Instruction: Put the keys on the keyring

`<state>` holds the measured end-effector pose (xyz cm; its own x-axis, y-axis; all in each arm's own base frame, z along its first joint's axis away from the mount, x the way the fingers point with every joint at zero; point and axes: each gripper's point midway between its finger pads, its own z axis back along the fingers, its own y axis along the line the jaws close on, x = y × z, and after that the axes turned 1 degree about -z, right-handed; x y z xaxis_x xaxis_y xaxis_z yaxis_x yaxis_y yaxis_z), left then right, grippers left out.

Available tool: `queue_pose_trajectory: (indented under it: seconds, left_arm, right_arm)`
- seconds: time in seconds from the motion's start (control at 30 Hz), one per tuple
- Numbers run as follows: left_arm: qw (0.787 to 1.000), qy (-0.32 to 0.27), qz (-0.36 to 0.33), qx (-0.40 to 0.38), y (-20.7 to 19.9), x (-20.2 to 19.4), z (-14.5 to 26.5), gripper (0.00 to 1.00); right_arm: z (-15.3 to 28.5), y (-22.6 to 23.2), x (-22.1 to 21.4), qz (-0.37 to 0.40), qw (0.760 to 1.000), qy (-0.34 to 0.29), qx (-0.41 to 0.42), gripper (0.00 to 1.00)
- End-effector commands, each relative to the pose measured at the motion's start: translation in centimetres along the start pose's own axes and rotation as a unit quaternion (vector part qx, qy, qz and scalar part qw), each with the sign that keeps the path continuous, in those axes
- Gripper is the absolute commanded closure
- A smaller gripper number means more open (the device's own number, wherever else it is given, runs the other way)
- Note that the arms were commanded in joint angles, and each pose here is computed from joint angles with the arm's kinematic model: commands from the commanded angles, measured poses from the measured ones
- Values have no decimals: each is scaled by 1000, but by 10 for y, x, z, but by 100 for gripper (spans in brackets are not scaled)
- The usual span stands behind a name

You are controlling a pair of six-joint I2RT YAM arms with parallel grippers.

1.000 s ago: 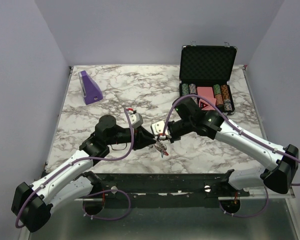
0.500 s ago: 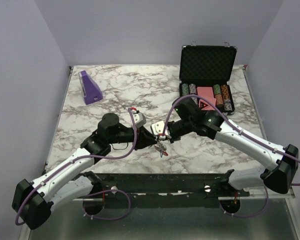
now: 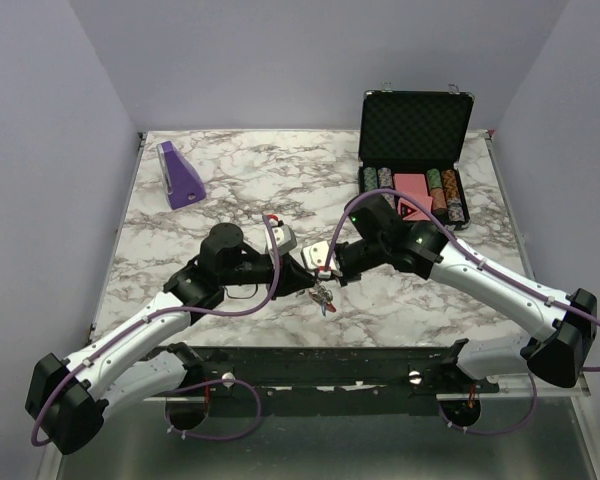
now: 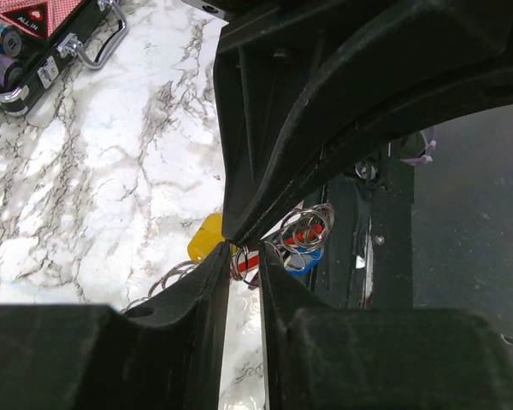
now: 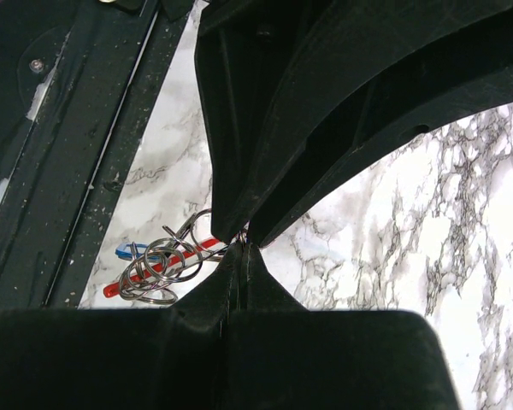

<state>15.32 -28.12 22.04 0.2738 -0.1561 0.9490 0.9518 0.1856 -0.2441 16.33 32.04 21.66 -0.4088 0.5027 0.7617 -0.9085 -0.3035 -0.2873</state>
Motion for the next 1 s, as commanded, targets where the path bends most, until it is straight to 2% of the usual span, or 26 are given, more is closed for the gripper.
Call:
queue_pose_trajectory:
  seconds: [0.0,0.27,0.57,0.63,0.67,0.83,0.97]
  left_arm:
    - [1000,5,-9,1,0,5,-2,75]
    - [1000,18,-10,8,3,0,-1,75]
    - [1000,20,-13,7,3,1,-2,80]
    - [1000,21,-13,1,2,1,-3,89]
    - [1000,24,-13,-3,0,0,-3,100]
    - [999,30,-19,0,2,-3,-3,100]
    - [999,4,-47,26,7,0,4,100]
  right_arm:
    - [1,-7,10,5,1000,-9,-12,100]
    - [1,-7,10,1,1000,-10,-12,100]
    - [0,-6,11,-1,1000,-13,-11,100]
    - [0,-7,12,-2,1000,-15,-10,100]
    - [-1,-6,12,-2,1000,-15,-10,99]
    - [0,-6,14,-5,1000,-19,-10,100]
    - [0,-5,15,-7,1000,-23,-10,100]
